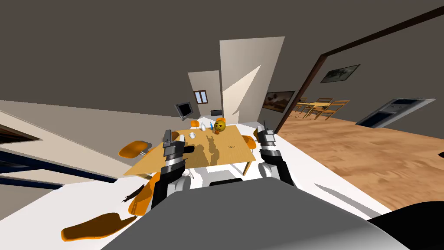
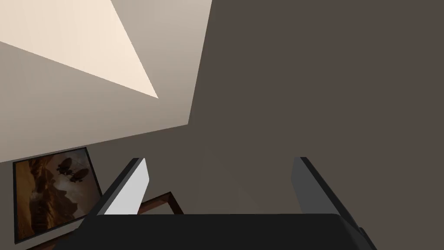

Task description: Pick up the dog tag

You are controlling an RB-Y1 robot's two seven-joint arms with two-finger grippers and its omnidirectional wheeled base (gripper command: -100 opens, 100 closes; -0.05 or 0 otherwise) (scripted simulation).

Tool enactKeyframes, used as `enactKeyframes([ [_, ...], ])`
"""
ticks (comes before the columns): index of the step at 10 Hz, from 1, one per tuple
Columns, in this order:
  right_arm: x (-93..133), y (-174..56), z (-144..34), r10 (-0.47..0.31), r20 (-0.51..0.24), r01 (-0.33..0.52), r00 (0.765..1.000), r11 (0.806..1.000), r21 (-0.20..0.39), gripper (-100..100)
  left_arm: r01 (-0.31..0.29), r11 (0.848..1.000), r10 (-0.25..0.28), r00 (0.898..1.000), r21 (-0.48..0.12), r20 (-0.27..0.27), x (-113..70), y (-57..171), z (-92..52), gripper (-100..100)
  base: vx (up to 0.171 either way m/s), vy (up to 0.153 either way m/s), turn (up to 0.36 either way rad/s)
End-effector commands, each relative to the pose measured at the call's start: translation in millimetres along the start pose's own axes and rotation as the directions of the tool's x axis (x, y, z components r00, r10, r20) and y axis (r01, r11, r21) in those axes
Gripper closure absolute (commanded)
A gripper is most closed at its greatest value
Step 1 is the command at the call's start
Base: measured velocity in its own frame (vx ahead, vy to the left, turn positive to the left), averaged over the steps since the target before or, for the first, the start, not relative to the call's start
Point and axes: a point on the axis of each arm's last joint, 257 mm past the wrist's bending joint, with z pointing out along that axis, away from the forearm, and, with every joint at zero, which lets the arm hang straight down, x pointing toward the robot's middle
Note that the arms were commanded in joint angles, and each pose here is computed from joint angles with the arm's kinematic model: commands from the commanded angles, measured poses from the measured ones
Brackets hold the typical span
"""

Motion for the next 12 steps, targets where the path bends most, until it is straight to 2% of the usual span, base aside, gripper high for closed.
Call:
enactKeyframes([
  [1,3.7,-4.5,-0.8,-0.028,-0.031,0.028,0.999,1.0,0.006,-100,0.0,1.0,0.0,1.0,0.0,0.0,0.0,0.0,0.0,0,-0.007,0.002,0.081],
  [4,12.3,-21.8,-4.5,-0.119,-0.112,0.122,0.987,0.992,0.025,-100,0.0,1.0,0.0,1.0,0.0,0.0,0.0,0.0,0.0,0,-0.02,0.001,0.136],
  [7,18.7,-49.0,-11.6,-0.244,-0.205,0.258,0.948,0.965,0.044,-100,0.0,1.0,0.0,1.0,0.0,0.0,0.0,0.0,0.0,0,-0.039,0.009,0.213],
  [10,20.8,-83.7,-22.7,-0.382,-0.305,0.415,0.872,0.908,0.051,-100,0.0,1.0,0.0,1.0,0.0,0.0,0.0,0.0,0.0,0,-0.048,0.014,0.281],
  [12,18.9,-110.0,-32.5,-0.471,-0.375,0.523,0.798,0.851,0.045,-100,0.0,1.0,0.0,1.0,0.0,0.0,0.0,0.0,0.0,0,-0.056,0.013,0.329],
])
